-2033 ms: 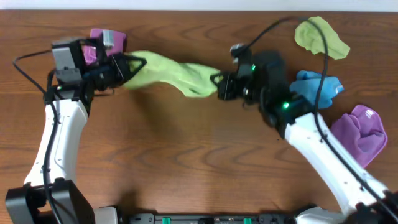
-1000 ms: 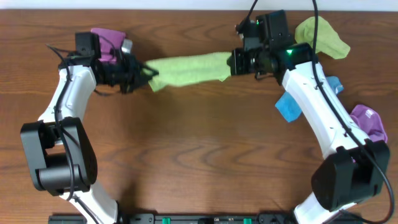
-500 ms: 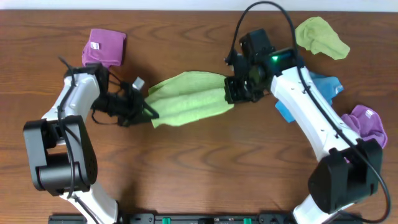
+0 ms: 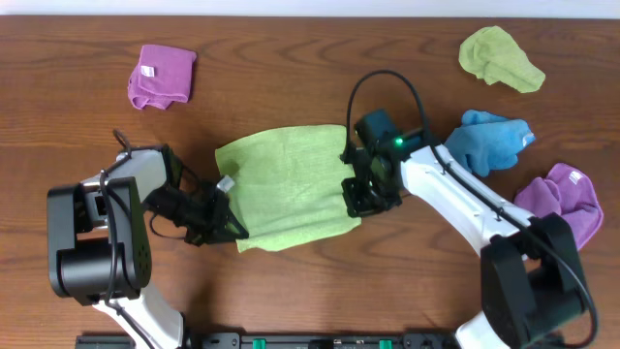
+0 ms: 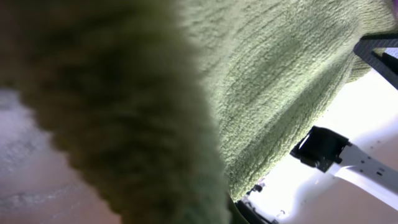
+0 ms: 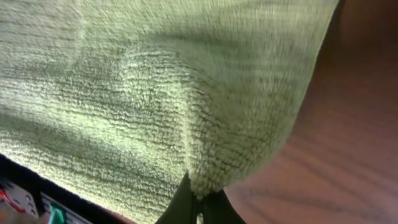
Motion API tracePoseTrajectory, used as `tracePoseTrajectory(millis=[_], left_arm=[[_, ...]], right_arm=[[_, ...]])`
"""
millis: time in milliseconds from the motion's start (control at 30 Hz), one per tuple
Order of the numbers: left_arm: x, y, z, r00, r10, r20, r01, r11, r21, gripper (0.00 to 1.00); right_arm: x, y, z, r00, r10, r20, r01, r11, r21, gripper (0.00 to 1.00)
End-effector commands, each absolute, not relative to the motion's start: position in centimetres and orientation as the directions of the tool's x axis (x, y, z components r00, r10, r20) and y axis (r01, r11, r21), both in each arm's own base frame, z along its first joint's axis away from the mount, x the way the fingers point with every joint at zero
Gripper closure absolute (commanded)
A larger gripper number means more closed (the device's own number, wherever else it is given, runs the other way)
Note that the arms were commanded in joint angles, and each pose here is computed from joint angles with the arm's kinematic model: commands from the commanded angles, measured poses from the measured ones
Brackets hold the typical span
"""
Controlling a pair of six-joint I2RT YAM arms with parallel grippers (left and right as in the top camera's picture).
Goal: Fold the cloth
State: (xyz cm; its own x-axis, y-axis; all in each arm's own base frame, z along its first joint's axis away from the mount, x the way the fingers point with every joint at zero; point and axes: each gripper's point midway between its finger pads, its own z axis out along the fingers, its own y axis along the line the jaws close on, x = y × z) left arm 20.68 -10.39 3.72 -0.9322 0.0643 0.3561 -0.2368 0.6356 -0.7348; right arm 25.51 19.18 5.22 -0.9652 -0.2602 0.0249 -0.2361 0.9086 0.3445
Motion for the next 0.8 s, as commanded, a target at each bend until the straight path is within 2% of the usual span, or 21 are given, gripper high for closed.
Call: tracePoseTrajectory(millis=[0,133,267,367,500,700,767], left_arm=[[18.7,-9.7,2.4,-0.918,0.083,0.389,-0.236,0.673,-0.701,0.94],[17.6,-9.7,2.1,-0.906,0.086,0.415,-0.254,0.675,-0.693,0.94],[17.8,-10.1,2.6,-0.909,0.079,0.409,-0.263,0.654,-0.71,0.94],[18.7,-10.5,3.8,-0.93,0.064,0.362,-0.246,0.622,-0.743,0.94],[19.9,-10.3,5.2,-0.952,-0.002,0.306,-0.238,0.635,-0.735,0.94],[24.8,-7.3,7.2,-0.956,-0.265,0.128,-0.278,0.677,-0.681,0.94],[26.1,-7.1,7.6,-0.95,-0.301,0.087,-0.276,0.672,-0.687,0.94]], right_arm=[[24.6,17.9,5.4,-0.973,-0.231,0.017,-0.215,0.926,0.31,0.98],[22.4,16.9,5.0,-0.976,-0.214,0.036,-0.193,0.932,0.306,0.99],[23.4,17.3,5.2,-0.977,-0.214,-0.02,-0.209,0.926,0.314,0.99],[25.2,17.9,5.4,-0.973,-0.207,-0.098,-0.228,0.919,0.32,0.99],[27.6,18.4,5.8,-0.968,-0.162,-0.191,-0.218,0.923,0.318,0.99],[32.6,17.8,7.4,-0.925,-0.099,-0.368,-0.21,0.938,0.276,0.98],[34.2,17.9,8.2,-0.901,-0.073,-0.428,-0.213,0.933,0.289,0.99]])
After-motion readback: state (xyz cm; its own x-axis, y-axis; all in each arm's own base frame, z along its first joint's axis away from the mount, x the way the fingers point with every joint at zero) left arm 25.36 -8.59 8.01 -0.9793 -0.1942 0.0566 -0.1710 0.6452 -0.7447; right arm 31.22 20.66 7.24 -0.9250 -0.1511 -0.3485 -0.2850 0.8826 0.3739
